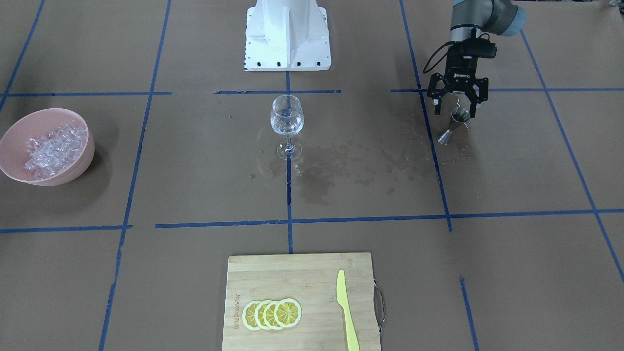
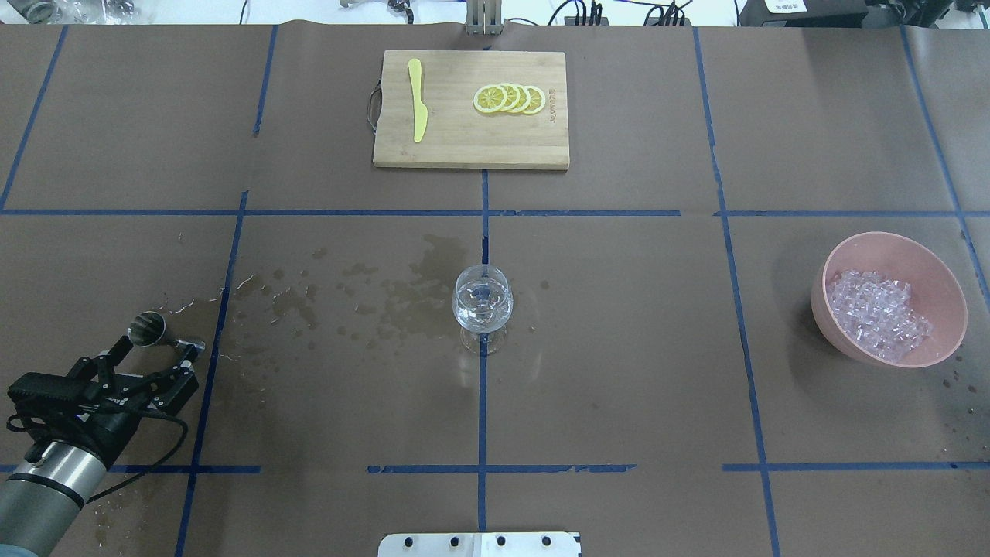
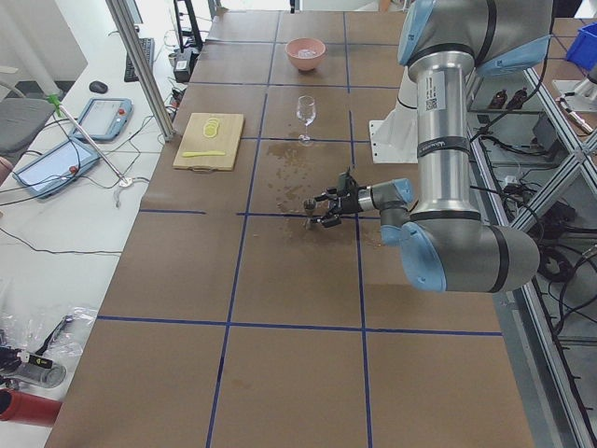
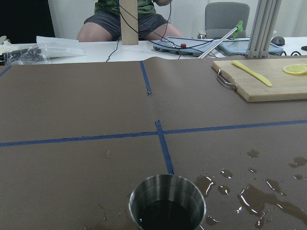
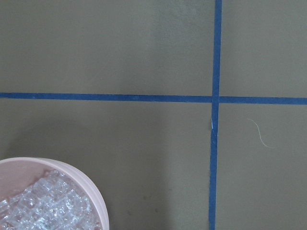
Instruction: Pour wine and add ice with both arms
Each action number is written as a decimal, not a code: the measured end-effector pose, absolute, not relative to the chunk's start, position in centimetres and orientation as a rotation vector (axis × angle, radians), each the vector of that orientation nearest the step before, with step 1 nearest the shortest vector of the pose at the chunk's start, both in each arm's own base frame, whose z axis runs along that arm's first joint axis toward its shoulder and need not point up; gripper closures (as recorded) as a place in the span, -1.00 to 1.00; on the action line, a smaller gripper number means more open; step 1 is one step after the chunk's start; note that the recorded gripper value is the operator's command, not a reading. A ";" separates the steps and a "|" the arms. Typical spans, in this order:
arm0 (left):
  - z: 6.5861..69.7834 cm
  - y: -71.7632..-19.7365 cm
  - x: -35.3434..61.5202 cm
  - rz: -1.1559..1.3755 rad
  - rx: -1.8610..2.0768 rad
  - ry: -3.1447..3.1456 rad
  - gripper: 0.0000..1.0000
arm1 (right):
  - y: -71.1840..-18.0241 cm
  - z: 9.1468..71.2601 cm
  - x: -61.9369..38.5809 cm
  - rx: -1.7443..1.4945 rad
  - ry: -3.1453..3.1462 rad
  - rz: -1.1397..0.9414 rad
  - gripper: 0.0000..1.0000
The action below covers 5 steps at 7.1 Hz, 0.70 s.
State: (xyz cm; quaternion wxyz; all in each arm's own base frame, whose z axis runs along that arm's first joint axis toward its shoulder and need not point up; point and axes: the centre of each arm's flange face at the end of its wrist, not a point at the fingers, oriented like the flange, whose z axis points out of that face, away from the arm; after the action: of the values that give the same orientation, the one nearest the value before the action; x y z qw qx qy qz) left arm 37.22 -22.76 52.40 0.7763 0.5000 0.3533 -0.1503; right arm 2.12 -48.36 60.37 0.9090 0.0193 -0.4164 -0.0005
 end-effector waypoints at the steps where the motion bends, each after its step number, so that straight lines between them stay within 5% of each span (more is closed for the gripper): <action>1: 53.1 -22.9 37.7 -0.333 1.107 0.743 -0.96 | -48.4 60.4 2.1 0.039 -0.859 -0.001 -1.00; 3: 54.0 -23.1 39.3 -0.341 1.132 0.722 -0.73 | -48.4 60.5 2.1 0.037 -0.859 0.000 -1.00; 5: 54.5 -23.2 40.6 -0.342 1.136 0.715 0.12 | -48.5 60.4 2.1 0.040 -0.859 -0.001 -1.00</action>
State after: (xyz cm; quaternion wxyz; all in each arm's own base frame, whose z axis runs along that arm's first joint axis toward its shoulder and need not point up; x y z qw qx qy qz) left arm 40.57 -23.18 54.46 0.7695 0.5239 0.3296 -0.1574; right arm 2.10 -48.53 60.39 0.9090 0.0193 -0.4164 -0.0004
